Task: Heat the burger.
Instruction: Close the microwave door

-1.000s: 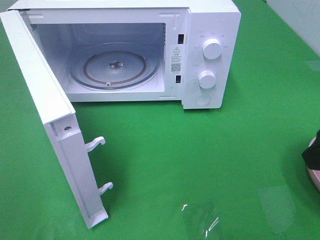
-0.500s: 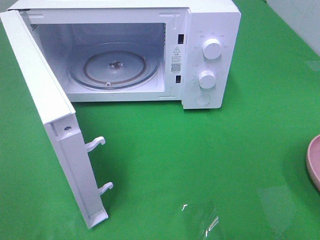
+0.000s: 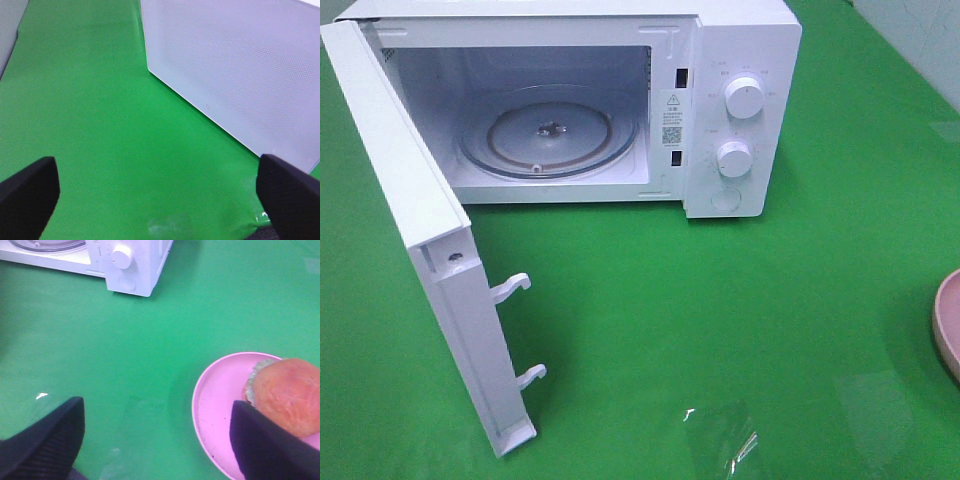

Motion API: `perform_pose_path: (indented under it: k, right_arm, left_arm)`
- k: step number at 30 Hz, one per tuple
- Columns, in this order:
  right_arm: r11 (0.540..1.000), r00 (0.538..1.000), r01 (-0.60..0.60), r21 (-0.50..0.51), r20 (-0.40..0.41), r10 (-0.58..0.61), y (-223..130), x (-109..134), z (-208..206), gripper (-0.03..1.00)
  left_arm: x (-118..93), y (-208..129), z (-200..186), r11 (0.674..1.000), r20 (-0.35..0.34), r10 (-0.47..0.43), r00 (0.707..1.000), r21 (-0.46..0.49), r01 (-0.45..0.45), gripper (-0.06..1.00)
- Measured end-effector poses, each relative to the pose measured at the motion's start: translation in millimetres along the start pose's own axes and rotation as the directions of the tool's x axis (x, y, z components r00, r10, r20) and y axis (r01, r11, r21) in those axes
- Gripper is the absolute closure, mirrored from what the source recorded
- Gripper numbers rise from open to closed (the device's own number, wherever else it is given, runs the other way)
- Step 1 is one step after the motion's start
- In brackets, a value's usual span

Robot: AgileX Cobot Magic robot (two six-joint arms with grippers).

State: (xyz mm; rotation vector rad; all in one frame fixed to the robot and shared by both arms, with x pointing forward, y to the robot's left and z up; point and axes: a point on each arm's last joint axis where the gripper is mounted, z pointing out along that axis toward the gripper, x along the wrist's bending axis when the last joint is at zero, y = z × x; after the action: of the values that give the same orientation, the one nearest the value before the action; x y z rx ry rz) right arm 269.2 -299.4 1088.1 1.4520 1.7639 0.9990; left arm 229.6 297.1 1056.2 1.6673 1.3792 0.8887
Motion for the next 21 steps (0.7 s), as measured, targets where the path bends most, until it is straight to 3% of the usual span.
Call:
perform_pose_path:
  k: [11,13,21]
  right_arm:
    - [0.989,0.989,-0.107,-0.100,0.090,0.116,-39,3,-6,0.21]
    - [0.981,0.984,-0.112,-0.156,0.119,0.131,-42,4,-12,0.21]
    - [0.981,0.983,-0.113,-0.156,0.126,0.133,-42,4,-12,0.21]
  left_arm:
    - [0,0,0,1.000,0.000,0.000,1.000,0.000,0.000,-0.05]
    - [0,0,0,1.000,0.000,0.000,1.000,0.000,0.000,-0.05]
    - [0,0,0,1.000,0.000,0.000,1.000,0.000,0.000,-0.05]
